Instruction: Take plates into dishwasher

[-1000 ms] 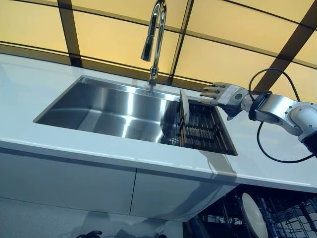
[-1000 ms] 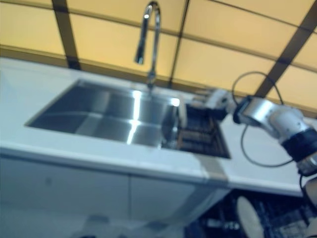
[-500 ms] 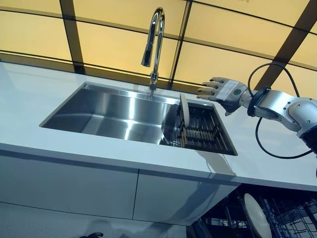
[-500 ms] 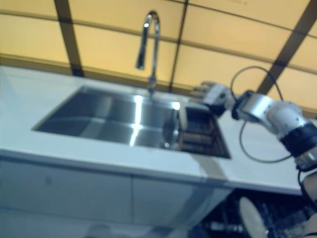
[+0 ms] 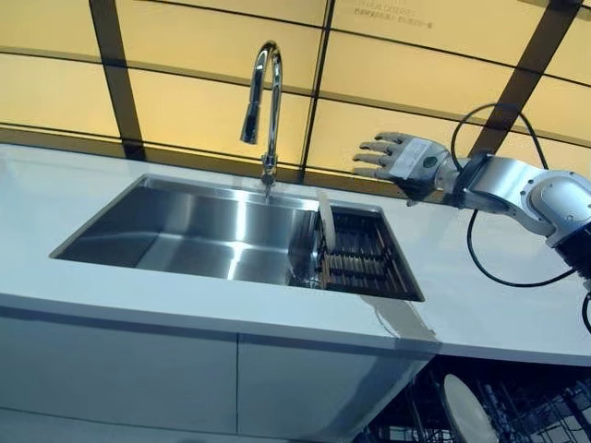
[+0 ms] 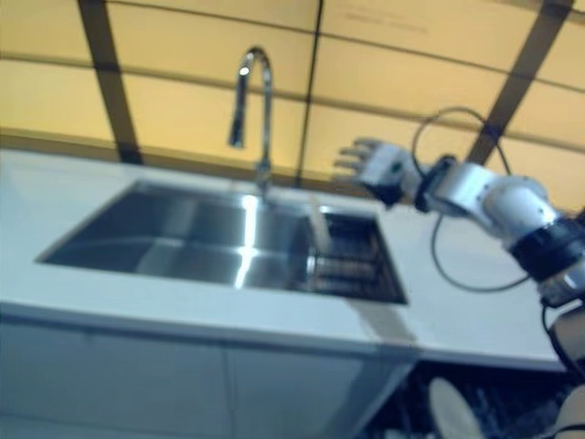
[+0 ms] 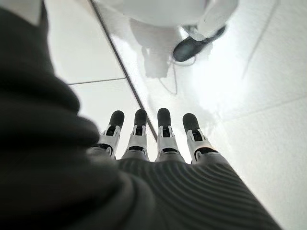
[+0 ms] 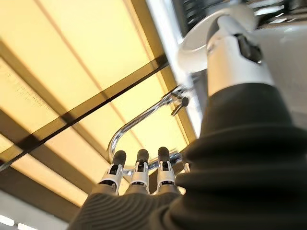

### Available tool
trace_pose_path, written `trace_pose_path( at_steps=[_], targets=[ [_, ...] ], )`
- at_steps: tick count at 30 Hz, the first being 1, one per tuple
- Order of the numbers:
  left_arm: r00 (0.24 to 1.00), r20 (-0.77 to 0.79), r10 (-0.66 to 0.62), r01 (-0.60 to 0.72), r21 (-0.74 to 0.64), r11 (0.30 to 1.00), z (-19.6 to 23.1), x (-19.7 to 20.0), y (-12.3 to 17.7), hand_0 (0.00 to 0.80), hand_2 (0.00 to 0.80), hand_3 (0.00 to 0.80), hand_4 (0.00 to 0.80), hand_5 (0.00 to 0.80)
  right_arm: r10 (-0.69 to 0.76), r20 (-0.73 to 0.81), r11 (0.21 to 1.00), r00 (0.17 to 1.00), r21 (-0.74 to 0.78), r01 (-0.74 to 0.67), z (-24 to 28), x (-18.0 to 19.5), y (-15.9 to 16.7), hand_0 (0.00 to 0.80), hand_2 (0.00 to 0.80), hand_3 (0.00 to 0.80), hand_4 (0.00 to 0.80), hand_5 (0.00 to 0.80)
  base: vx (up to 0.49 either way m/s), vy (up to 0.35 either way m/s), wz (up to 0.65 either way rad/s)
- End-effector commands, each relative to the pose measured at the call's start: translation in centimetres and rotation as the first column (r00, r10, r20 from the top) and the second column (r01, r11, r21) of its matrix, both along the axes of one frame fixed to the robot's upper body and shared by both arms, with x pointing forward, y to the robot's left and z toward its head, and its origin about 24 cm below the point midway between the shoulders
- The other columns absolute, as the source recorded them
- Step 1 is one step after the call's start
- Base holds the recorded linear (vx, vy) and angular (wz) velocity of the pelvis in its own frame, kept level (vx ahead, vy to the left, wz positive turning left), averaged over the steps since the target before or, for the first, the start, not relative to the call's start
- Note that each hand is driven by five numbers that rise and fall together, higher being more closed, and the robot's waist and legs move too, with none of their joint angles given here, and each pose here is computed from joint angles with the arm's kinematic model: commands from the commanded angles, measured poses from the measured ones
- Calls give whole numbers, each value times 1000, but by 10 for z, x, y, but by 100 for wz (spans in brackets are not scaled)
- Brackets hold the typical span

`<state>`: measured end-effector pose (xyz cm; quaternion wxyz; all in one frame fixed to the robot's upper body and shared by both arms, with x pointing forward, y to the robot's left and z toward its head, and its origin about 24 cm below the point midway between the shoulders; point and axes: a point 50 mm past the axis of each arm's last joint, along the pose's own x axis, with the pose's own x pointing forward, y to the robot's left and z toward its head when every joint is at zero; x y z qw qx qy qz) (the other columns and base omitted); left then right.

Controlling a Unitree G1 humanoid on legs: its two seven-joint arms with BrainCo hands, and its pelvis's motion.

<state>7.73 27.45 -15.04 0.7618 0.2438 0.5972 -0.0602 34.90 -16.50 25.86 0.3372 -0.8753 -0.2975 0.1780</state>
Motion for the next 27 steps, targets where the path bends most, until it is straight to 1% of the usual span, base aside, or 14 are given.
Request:
trace_pose_path(
  at_steps=[1, 3, 6, 10, 14, 16, 17, 20, 23, 27],
  targets=[
    [995, 82, -53, 61, -96, 993, -3, 18, -31, 0, 0, 0, 0, 0, -10, 171, 998, 985, 62, 0, 59, 1, 3, 0, 0, 0, 0, 0, 36, -274, -18],
    [995, 95, -43, 52, -95, 994, -2, 24, -33, 0, 0, 0, 0, 0, 4, 188, 998, 982, 60, -15, 58, 2, 11, 0, 0, 0, 0, 0, 95, -178, -11],
    [996, 89, -19, 26, -77, 997, 0, 31, -29, 0, 0, 0, 0, 0, 17, 208, 997, 978, 72, -33, 64, 4, 34, 0, 0, 0, 0, 0, 180, -84, -7],
    [998, 66, -21, 27, -78, 997, -2, 23, -29, 0, 0, 0, 0, 0, 17, 209, 997, 978, 68, -32, 66, 2, 46, 0, 0, 0, 0, 0, 216, -9, -6],
    [998, 61, -3, 9, -101, 995, -4, 15, -31, 0, 0, 0, 0, 0, 31, 203, 997, 979, 59, -44, 66, -5, 44, 0, 0, 0, 0, 0, 330, 151, -1],
    [998, 58, 10, -5, -97, 995, -4, 14, -27, 0, 0, 0, 0, 0, 41, 182, 996, 982, 74, -55, 62, -4, 36, 0, 0, 0, 0, 0, 425, 248, -27],
    [998, 57, 10, -4, -96, 995, -3, 16, -26, 0, 0, 0, 0, 0, 42, 172, 997, 984, 57, -53, 57, -4, 31, 0, 0, 0, 0, 0, 285, 181, -44],
    [998, 64, -27, 32, -71, 997, 1, 26, -21, 0, 0, 0, 0, 0, 31, 158, 997, 987, 64, -41, 56, -10, 23, 0, 0, 0, 0, 0, 307, 182, -28],
    [995, 84, -55, 60, -58, 996, 5, 36, -17, 0, 0, 0, 0, 0, 36, 153, 996, 988, 71, -48, 61, -17, 18, 0, 0, 0, 0, 0, 290, 174, -5],
    [991, 114, -74, 82, -67, 994, 7, 44, -19, 0, 0, 0, 0, 0, 40, 151, 996, 988, 68, -51, 63, -23, 13, 0, 0, 0, 0, 0, 212, 140, 1]
  ],
)
